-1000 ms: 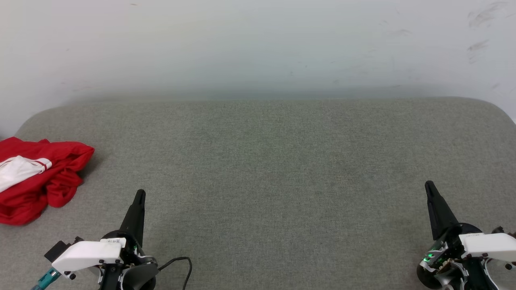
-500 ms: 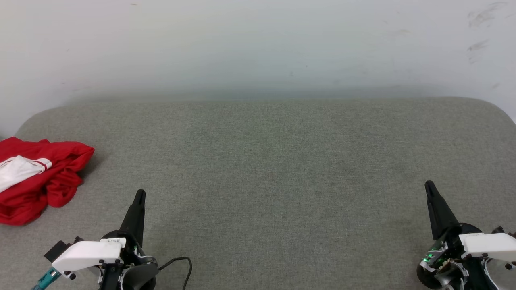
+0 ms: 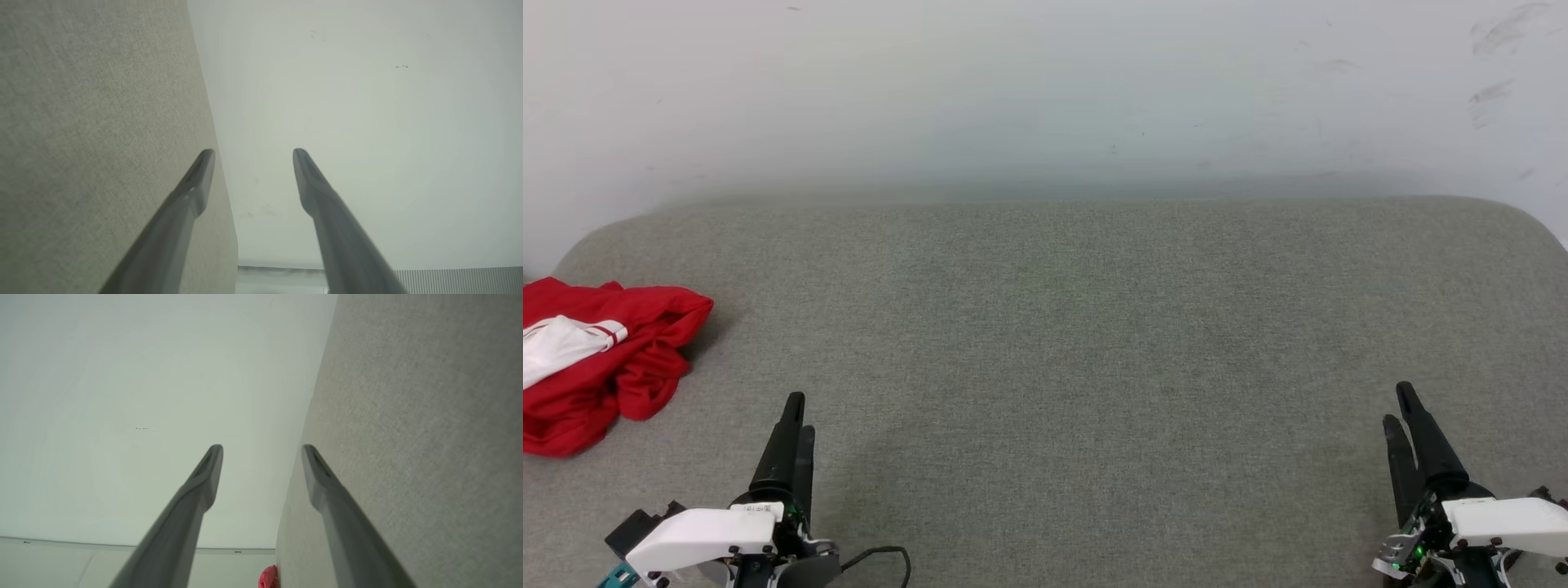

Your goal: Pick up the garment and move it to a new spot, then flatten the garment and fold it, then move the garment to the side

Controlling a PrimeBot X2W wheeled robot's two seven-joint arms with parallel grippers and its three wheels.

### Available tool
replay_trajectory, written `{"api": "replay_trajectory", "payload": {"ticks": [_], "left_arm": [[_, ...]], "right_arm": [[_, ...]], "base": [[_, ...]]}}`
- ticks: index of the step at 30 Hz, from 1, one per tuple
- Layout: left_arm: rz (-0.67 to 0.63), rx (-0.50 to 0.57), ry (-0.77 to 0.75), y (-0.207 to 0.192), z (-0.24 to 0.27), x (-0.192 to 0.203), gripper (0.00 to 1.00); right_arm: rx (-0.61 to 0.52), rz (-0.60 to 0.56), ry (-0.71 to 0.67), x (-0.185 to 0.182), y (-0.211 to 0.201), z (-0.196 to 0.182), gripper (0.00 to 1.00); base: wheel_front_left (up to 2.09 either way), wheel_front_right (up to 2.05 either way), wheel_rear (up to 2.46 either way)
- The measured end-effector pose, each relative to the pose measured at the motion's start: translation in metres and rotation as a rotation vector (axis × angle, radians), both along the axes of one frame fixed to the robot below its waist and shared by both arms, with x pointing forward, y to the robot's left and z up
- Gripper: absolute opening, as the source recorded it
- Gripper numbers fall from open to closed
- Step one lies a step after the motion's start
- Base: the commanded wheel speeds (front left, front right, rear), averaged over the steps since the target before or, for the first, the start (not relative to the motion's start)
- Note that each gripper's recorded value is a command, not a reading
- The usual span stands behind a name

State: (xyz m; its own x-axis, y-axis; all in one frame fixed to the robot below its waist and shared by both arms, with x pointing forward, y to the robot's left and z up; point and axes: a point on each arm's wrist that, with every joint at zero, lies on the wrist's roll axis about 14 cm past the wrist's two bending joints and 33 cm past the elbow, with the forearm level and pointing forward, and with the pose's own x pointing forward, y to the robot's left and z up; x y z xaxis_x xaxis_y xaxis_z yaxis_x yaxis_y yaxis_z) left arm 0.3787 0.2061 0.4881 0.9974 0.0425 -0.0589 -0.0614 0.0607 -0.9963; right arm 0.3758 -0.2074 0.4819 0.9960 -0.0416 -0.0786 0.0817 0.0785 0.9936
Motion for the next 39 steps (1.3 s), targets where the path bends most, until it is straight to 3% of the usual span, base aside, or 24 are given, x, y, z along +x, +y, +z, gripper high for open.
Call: {"api": "replay_trajectory", "payload": {"ticks": [21, 39], "left_arm": [[0.007, 0.497, 0.032, -0.004, 0.018, 0.003, 1.0], [0.011, 0.801, 0.062, -0.011, 0.015, -0.001, 1.0]], "right_arm": [[-0.526, 0.02, -0.084, 0.001, 0.006, 0.034, 1.0], [-0.842, 0.041, -0.07, -0.007, 0.011, 0.028, 1.0]], "base": [[0.0, 0.0, 0.0], [0.0, 0.0, 0.0]]}}
